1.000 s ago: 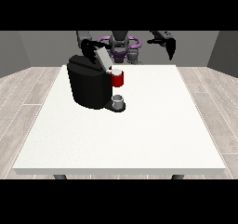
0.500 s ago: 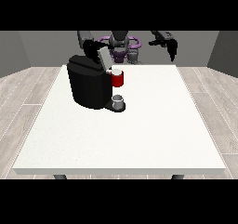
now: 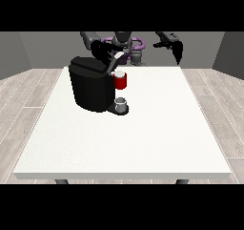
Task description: Insert the coffee pod into the coffee machine and close the lid
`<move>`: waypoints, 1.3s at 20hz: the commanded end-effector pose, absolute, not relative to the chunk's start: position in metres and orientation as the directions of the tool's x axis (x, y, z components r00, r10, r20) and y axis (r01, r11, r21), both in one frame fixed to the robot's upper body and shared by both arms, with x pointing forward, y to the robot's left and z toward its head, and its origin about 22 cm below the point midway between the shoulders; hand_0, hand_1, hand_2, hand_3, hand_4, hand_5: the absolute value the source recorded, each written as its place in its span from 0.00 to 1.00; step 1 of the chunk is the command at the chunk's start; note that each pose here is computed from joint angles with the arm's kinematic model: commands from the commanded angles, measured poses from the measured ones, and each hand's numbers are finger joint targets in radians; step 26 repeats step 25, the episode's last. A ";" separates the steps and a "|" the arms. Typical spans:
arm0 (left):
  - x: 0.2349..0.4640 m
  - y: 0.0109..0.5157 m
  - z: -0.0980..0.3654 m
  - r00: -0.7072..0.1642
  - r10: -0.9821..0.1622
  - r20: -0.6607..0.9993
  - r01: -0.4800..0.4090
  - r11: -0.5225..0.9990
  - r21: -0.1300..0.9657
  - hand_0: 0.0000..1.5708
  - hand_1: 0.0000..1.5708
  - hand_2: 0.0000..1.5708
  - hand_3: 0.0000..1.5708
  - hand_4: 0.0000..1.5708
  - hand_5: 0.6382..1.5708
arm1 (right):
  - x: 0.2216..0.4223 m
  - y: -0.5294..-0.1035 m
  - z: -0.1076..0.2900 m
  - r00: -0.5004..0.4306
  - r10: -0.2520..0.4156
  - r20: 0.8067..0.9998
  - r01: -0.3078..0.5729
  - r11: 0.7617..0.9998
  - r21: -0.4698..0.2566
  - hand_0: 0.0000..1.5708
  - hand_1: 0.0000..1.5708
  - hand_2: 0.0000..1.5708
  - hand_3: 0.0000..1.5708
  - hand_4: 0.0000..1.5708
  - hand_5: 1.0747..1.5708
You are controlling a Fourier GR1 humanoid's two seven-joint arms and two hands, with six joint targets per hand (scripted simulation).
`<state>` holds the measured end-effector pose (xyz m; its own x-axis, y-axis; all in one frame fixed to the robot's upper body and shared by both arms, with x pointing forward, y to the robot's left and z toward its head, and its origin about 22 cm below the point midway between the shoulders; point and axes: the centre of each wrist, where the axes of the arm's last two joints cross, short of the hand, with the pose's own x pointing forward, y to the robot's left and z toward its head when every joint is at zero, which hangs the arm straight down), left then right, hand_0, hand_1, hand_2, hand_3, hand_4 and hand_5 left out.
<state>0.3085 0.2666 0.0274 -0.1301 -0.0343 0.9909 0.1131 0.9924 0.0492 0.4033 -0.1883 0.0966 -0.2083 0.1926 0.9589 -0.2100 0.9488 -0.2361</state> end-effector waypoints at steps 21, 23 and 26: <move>0.301 0.265 0.008 -0.096 -0.007 0.995 0.084 0.996 0.015 0.00 0.00 0.00 0.00 0.09 1.00 | 0.355 -0.131 0.037 -0.230 0.017 0.973 -0.389 0.915 -0.108 0.00 0.00 0.00 0.00 0.17 1.00; 0.299 0.261 0.004 -0.090 -0.011 0.996 0.064 0.998 0.017 0.00 0.00 0.00 0.00 0.16 1.00 | 0.345 -0.133 0.030 -0.207 -0.008 0.978 -0.359 0.931 -0.069 0.00 0.00 0.00 0.00 0.18 1.00; 0.282 0.285 -0.022 -0.072 -0.010 0.997 0.025 1.000 0.012 0.00 0.00 0.00 0.00 0.12 1.00 | 0.322 -0.139 0.007 -0.154 -0.044 0.987 -0.366 0.931 -0.016 0.00 0.00 0.00 0.00 0.10 1.00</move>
